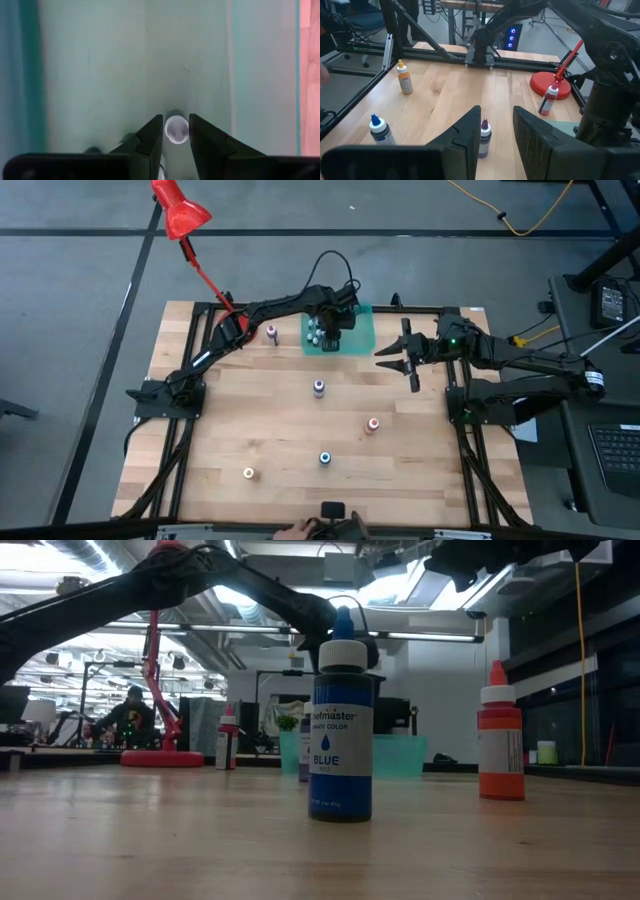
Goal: Pick & Place food coloring
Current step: Put the small black food coloring bottle into the green bin, then put the large pink food coloring bottle into the green bin
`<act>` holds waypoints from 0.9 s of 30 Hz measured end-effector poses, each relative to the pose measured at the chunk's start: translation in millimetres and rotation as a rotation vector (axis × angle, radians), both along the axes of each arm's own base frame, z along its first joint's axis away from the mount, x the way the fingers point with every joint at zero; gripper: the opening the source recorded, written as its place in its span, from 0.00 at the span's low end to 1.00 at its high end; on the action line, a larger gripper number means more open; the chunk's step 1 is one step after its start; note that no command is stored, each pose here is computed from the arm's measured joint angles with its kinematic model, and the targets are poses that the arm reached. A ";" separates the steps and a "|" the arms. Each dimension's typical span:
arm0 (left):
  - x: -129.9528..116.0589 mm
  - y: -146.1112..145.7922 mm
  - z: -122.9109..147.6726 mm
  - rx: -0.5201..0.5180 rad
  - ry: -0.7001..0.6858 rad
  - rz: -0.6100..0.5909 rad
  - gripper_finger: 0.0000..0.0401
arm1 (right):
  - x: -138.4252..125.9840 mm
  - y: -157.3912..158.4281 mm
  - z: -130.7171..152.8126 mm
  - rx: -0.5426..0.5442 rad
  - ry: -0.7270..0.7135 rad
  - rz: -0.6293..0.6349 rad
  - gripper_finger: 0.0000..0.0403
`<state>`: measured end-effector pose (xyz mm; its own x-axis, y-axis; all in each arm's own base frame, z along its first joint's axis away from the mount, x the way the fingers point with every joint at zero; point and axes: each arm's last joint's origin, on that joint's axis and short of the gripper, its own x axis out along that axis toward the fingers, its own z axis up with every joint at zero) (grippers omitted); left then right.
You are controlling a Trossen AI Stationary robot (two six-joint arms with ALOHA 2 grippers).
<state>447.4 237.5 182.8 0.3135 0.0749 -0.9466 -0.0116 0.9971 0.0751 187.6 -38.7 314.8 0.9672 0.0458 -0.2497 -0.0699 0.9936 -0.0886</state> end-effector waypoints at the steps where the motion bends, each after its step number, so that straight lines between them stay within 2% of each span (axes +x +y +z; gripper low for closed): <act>1: -0.6 -0.2 -0.2 -0.002 0.007 0.002 0.23 | 0.0 0.0 -0.2 0.000 0.001 0.000 0.29; 8: -3.5 -1.6 -0.5 -0.009 0.042 0.029 0.26 | 0.0 0.0 -0.1 0.000 0.001 0.000 0.29; 11: -6.3 -3.8 9.9 -0.022 0.029 0.024 0.28 | 0.0 0.0 -0.1 0.000 0.001 0.000 0.29; 16: -13.7 -11.0 40.5 0.000 0.002 0.019 0.29 | 0.0 0.0 -0.2 -0.008 0.001 0.002 0.29; 19: -22.5 -16.5 68.0 0.029 -0.023 0.024 0.29 | 0.0 0.0 -0.1 -0.024 0.000 0.006 0.29; 23: -42.3 -23.2 107.2 0.064 -0.042 0.064 0.29 | -0.3 -1.6 -0.1 -0.024 0.000 -0.003 0.29; 27: -70.8 -25.6 139.0 0.044 -0.027 0.119 0.29 | -1.1 -5.1 0.0 -0.023 -0.001 -0.022 0.29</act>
<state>376.6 211.9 321.8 0.3249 0.1548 -0.9330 -0.1324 0.9842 0.1172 186.5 -43.9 314.8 0.9682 0.0185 -0.2497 -0.0477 0.9926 -0.1113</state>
